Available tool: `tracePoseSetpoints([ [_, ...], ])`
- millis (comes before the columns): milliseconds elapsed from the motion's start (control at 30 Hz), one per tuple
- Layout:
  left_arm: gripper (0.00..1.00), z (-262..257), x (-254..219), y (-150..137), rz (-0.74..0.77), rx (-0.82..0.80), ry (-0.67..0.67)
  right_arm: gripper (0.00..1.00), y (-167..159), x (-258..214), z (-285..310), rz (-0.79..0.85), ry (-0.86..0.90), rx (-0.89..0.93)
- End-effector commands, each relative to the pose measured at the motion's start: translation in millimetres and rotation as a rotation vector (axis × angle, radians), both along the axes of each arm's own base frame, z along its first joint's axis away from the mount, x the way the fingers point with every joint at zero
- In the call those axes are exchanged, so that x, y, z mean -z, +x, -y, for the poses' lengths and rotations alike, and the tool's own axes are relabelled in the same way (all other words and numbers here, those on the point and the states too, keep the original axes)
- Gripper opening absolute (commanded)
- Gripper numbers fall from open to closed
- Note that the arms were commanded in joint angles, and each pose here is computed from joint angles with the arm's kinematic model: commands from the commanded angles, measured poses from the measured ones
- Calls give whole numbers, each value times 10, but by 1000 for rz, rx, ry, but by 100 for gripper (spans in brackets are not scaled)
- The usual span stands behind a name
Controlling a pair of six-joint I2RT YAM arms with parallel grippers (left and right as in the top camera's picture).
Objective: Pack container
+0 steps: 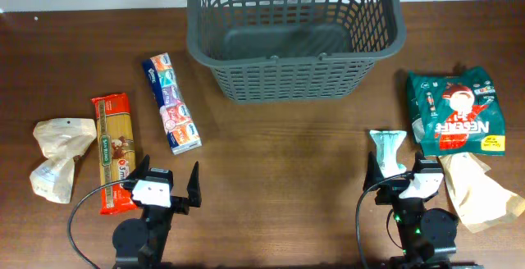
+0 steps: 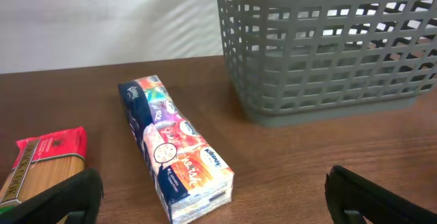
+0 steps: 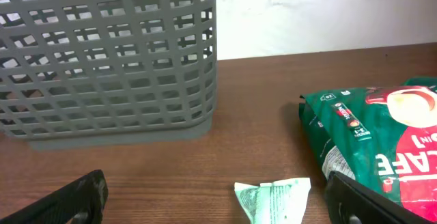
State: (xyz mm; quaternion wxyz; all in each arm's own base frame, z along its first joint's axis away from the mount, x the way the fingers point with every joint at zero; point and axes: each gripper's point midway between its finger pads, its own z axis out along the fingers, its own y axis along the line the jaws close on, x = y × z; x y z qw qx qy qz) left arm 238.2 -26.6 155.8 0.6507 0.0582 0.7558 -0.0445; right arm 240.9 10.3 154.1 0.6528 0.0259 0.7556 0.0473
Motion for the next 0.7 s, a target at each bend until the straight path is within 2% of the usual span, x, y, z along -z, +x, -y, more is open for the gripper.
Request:
tracePoseSetpoints([
  [0,99,-30,24,5,4,-13,13,99,-2,19,-24,0,9,-11],
  [667,99,-30,24,5,4,-13,13,99,-2,21,-24,-1,9,-11],
])
